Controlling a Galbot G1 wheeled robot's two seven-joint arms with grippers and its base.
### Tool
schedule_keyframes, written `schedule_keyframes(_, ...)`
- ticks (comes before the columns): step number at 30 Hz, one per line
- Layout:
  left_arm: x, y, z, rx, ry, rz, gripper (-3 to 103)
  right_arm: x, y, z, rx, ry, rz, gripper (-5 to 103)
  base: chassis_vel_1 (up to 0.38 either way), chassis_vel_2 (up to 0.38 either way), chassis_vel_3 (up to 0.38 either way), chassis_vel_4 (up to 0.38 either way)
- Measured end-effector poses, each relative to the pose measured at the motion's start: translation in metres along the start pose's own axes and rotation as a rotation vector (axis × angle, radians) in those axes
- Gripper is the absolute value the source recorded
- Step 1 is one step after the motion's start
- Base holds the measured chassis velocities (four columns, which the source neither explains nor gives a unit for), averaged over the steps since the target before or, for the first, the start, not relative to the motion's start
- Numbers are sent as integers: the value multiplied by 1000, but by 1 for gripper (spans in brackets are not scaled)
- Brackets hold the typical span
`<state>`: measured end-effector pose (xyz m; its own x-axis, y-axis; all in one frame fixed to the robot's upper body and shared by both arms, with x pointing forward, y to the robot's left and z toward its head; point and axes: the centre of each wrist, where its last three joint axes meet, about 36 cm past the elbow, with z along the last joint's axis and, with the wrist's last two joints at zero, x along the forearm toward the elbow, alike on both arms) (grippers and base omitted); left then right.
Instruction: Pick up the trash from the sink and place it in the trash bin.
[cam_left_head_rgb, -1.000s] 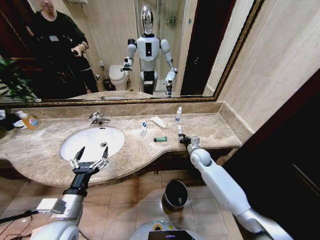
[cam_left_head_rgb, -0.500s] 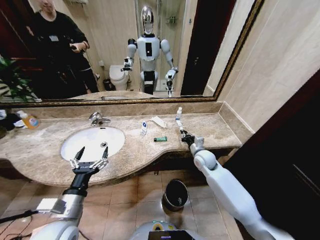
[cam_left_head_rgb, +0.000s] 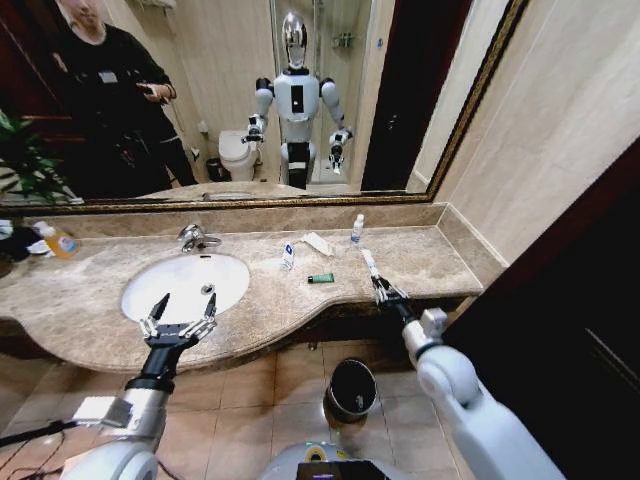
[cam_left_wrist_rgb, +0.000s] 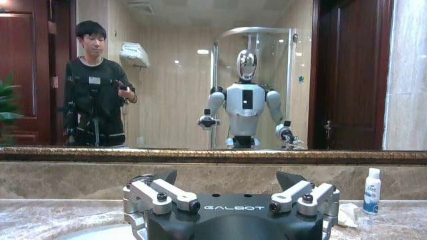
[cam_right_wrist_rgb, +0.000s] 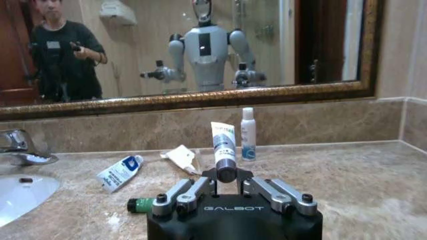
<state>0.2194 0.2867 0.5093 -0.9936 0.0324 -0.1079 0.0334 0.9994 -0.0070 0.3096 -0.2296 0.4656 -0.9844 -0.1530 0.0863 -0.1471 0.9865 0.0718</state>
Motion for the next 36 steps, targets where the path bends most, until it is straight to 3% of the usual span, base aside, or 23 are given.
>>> schedule_keyframes(6,0,0,0,0,0,0,100,47,3,23,21,8,34,17,0,0,0,0)
schedule_keyframes(11,0,0,0,0,0,0,100,74,1,77,37,67,33,17,0,0,0,0)
schedule_keyframes(16,0,0,0,0,0,0,100,91,-8,146,27,217,8,17,0,0,0,0)
schedule_keyframes(29,0,0,0,0,0,0,100,27,-45,274,28,437,61,17,0,0,0,0)
schedule_keyframes(36,0,0,0,0,0,0,100,29,-44,307,18,502,73,17,0,0,0,0)
